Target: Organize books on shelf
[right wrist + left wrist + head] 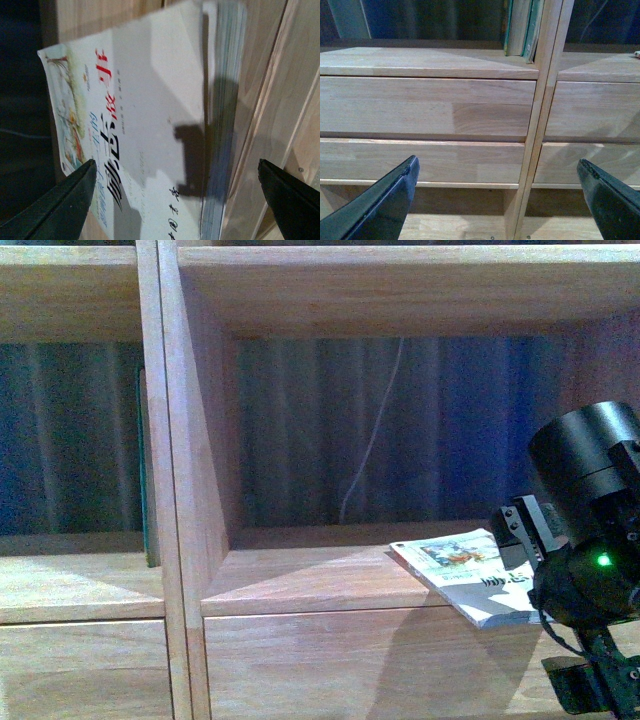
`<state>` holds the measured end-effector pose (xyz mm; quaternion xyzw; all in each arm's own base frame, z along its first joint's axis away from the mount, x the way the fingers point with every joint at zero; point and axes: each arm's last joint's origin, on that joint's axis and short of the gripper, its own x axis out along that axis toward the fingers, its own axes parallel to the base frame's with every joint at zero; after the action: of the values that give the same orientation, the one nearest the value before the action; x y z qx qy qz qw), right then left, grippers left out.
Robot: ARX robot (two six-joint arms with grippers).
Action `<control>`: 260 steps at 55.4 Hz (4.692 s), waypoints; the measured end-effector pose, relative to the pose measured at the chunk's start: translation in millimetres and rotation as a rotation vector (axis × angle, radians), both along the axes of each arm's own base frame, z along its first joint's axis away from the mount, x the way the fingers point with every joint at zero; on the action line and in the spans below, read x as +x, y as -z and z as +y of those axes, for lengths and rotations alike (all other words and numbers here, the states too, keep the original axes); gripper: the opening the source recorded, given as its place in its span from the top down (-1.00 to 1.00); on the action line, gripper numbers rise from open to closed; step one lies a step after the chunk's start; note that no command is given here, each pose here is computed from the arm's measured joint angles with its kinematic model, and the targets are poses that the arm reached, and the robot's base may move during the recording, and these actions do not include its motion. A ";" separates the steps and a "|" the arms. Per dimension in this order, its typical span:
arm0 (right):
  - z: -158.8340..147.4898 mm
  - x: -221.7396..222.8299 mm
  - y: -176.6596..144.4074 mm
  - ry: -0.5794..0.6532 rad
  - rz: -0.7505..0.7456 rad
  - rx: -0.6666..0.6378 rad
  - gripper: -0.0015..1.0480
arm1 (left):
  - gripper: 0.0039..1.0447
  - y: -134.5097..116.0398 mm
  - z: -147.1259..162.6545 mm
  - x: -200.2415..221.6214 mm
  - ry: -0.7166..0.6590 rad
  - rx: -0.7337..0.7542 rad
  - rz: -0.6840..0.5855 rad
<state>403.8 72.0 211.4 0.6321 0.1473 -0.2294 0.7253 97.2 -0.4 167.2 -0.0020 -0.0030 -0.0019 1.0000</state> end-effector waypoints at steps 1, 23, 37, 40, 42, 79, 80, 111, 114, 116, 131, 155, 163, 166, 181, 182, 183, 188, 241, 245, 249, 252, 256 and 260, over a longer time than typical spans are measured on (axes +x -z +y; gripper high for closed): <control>0.2 1.0 0.2 0.002 0.001 0.002 -0.86 | -0.86 0.0 0.0 0.0 0.000 0.000 0.000; 1.3 7.6 -7.9 0.017 -0.016 0.006 -0.19 | -0.86 0.0 0.0 0.0 0.000 0.000 0.000; 0.7 6.2 -17.4 0.030 -0.057 0.017 0.53 | -0.86 0.0 0.0 0.0 0.000 0.000 0.000; 0.3 4.3 -23.0 0.031 -0.077 0.021 0.70 | -0.86 0.0 0.0 0.0 0.000 0.000 0.000; 0.1 3.3 -25.1 0.033 -0.087 0.021 0.78 | -0.86 0.0 0.0 0.0 0.000 0.000 0.000; -38.9 -83.6 -70.1 -0.047 -0.376 -0.244 0.86 | -0.86 0.0 0.0 0.0 0.000 0.000 0.000; -39.1 -85.7 -72.5 -0.051 -0.388 -0.251 0.86 | -0.86 0.0 0.0 0.0 0.000 0.000 0.000; 5.5 -181.7 -123.1 -0.222 -0.697 -0.442 0.86 | -0.86 0.0 0.0 0.0 0.000 0.000 0.000; 18.4 -188.2 -124.6 -0.257 -0.710 -0.457 0.86 | -0.86 0.0 0.0 0.0 0.000 0.000 0.000; 23.5 -190.7 -124.9 -0.279 -0.716 -0.460 0.86 | -0.86 0.0 0.0 0.0 0.000 0.000 0.000; 25.3 -197.2 -129.1 -0.267 -0.723 -0.503 0.86 | -0.86 0.3 0.7 0.4 0.126 -0.052 0.121; 18.4 -199.0 -128.9 -0.251 -0.729 -0.507 0.86 | -0.86 -78.4 29.8 43.9 0.355 -0.358 0.196; 22.2 -198.1 -129.6 -0.264 -0.736 -0.497 0.86 | -0.86 -103.9 23.8 73.1 0.450 -0.477 0.259; 25.2 -196.2 -130.9 -0.277 -0.743 -0.481 0.86 | -0.86 -110.4 18.0 81.6 0.501 -0.510 0.275; 43.0 -189.2 -149.9 -0.330 -0.799 -0.408 0.86 | -0.86 -130.0 -34.3 110.3 0.817 -0.791 0.313; 44.5 -189.4 -151.2 -0.335 -0.804 -0.402 0.86 | -0.86 -131.5 -38.2 111.2 0.830 -0.806 0.306; 46.0 -189.7 -153.4 -0.340 -0.811 -0.394 0.86 | -0.86 -132.2 -40.2 111.7 0.837 -0.816 0.304; 51.7 -191.5 -158.9 -0.359 -0.833 -0.378 0.86 | -0.86 -138.9 -53.6 114.5 0.882 -0.890 0.287; 76.5 -225.1 -151.3 -0.518 -0.901 -0.252 0.86 | -0.86 -179.3 -74.8 132.1 0.997 -0.973 0.121; 78.6 -226.8 -149.3 -0.534 -0.903 -0.247 0.86 | -0.86 -179.8 -73.7 132.8 0.995 -0.976 0.117; 79.8 -228.1 -149.7 -0.538 -0.909 -0.242 0.86 | -0.86 -180.2 -72.5 133.2 0.992 -0.980 0.114; 80.9 -229.3 -150.2 -0.543 -0.914 -0.237 0.86 | -0.86 -180.8 -72.0 133.4 0.991 -0.982 0.113; 82.3 -230.8 -150.7 -0.550 -0.919 -0.232 0.86 | -0.86 -181.3 -71.2 133.6 0.989 -0.985 0.112; 83.9 -232.5 -151.1 -0.556 -0.925 -0.226 0.86 | -0.86 -181.3 -71.2 133.6 0.989 -0.988 0.113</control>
<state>171.3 155.9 362.5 0.5225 -0.0509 0.2580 0.8111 230.8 -71.7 348.5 -0.4575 0.0499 -0.4549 0.7624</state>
